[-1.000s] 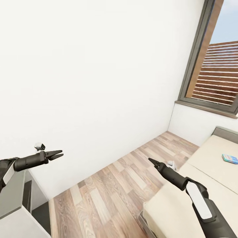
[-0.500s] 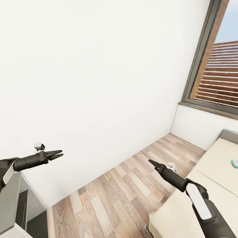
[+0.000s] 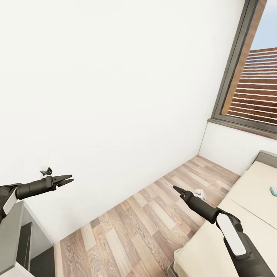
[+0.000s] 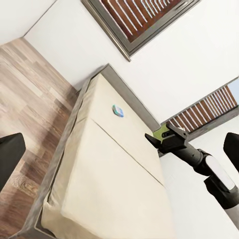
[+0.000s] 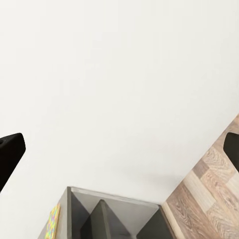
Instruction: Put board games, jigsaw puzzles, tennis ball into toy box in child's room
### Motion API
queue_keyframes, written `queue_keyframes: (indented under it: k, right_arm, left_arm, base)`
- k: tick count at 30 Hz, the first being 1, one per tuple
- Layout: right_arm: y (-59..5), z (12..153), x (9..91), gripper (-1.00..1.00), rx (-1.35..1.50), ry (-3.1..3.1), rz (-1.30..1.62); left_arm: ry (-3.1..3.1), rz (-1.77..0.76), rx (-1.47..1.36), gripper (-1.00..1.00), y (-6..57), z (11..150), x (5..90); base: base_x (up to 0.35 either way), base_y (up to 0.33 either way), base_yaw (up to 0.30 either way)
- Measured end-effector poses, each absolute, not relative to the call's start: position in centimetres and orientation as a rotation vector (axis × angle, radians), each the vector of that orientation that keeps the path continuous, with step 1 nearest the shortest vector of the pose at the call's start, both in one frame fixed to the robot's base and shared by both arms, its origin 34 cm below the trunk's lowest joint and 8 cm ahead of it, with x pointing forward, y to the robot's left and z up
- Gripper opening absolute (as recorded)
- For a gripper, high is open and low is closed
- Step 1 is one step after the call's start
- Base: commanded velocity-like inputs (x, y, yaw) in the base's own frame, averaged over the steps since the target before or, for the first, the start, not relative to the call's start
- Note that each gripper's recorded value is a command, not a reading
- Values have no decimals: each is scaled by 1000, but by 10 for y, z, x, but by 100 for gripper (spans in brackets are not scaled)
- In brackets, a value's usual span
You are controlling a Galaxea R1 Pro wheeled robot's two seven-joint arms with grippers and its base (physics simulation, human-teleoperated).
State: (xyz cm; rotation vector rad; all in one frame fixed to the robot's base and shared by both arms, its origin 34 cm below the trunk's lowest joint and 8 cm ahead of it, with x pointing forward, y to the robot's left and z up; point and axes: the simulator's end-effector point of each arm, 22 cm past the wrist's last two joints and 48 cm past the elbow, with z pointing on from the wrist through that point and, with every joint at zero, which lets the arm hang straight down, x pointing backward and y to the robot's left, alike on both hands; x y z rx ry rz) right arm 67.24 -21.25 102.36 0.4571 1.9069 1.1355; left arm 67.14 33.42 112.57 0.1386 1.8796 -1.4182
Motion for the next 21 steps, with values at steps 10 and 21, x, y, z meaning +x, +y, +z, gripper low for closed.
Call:
queue_keyframes:
  k: [10, 21]
  right_arm:
    - [-212, 1023, 673, 100, 459, 1907, 1135]
    - [-213, 1023, 673, 100, 463, 1905, 1135]
  left_arm:
    - [1879, -1418, 138, 100, 335, 1126, 671]
    - [1878, -1418, 139, 100, 335, 1126, 671]
  base:
    - [0, 0, 0]
    - [-64, 0, 0]
